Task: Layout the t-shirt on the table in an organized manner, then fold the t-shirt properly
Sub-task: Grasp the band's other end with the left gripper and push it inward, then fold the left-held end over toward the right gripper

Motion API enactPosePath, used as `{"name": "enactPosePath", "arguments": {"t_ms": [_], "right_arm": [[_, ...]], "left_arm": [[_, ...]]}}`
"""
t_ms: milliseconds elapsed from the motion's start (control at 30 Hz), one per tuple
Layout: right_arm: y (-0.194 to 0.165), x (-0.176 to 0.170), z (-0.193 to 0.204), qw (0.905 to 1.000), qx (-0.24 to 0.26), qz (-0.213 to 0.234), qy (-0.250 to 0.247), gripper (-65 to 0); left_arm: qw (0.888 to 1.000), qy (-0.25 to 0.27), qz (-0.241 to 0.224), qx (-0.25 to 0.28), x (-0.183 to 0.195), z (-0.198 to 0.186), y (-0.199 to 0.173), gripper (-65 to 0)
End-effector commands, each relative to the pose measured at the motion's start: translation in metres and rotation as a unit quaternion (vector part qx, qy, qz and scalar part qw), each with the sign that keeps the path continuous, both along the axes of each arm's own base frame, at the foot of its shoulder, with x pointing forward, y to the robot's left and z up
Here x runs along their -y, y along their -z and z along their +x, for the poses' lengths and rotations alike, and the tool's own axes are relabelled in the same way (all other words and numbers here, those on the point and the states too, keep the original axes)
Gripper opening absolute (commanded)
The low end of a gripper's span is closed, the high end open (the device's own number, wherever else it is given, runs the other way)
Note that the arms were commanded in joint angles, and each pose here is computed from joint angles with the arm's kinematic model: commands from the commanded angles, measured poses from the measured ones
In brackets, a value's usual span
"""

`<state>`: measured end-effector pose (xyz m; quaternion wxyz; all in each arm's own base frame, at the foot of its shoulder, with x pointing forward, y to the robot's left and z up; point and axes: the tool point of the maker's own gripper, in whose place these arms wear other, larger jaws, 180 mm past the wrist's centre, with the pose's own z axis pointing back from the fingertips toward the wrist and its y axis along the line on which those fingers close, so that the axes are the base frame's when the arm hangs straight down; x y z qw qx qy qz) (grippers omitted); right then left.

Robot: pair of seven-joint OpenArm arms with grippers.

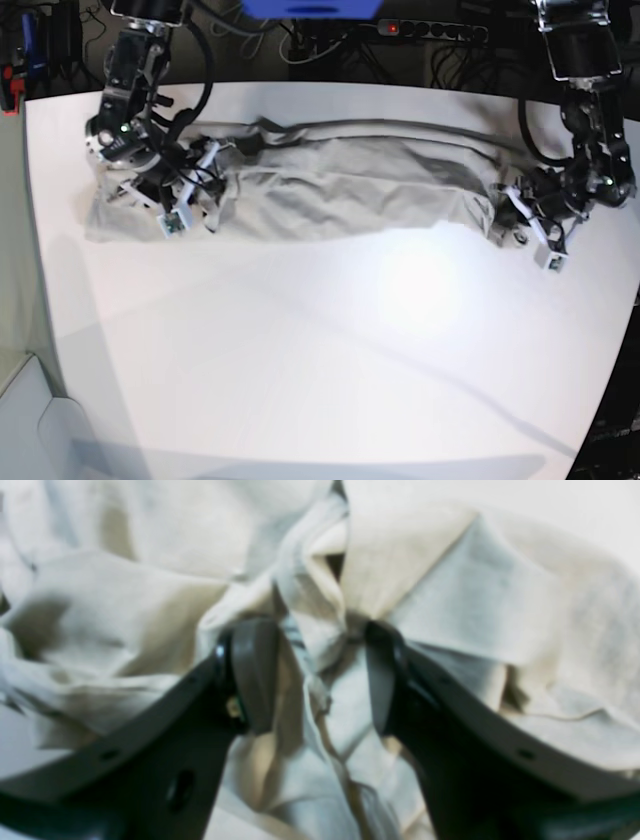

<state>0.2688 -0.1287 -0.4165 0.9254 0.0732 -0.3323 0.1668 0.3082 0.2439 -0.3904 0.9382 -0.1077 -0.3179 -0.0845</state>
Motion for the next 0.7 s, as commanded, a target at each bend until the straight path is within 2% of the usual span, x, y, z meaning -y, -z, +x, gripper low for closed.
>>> {"name": "enactPosePath", "arguments": {"t_ms": [0, 100, 233, 367, 467, 667], "right_arm": [[-0.011, 0.0, 0.01, 0.9997, 0.024, 0.004, 0.002, -35.6], [-0.011, 0.0, 0.01, 0.9997, 0.025, 0.005, 0.002, -35.6], [-0.012, 0.0, 0.011, 0.9997, 0.026, 0.005, 0.002, -35.6], [-0.016, 0.0, 0.016, 0.9995, 0.032, 0.004, 0.002, -35.6], [-0.017, 0.0, 0.018, 0.9994, 0.033, 0.004, 0.002, -35.6], [-0.017, 0.0, 0.018, 0.9994, 0.033, 0.004, 0.002, -35.6]], "left_arm": [[0.999, -0.019, 0.013, 0.041, -0.017, 0.013, -0.027, -65.0], [0.995, -0.067, 0.05, 0.06, -0.041, 0.013, -0.05, -65.0], [0.986, -0.085, 0.132, 0.047, -0.049, 0.018, -0.063, -65.0], [0.977, -0.106, 0.181, 0.032, -0.043, 0.02, -0.064, -65.0], [0.973, -0.114, 0.198, 0.023, -0.029, 0.027, -0.062, -65.0], [0.975, -0.055, 0.214, 0.01, 0.036, 0.04, -0.053, -65.0]]}}
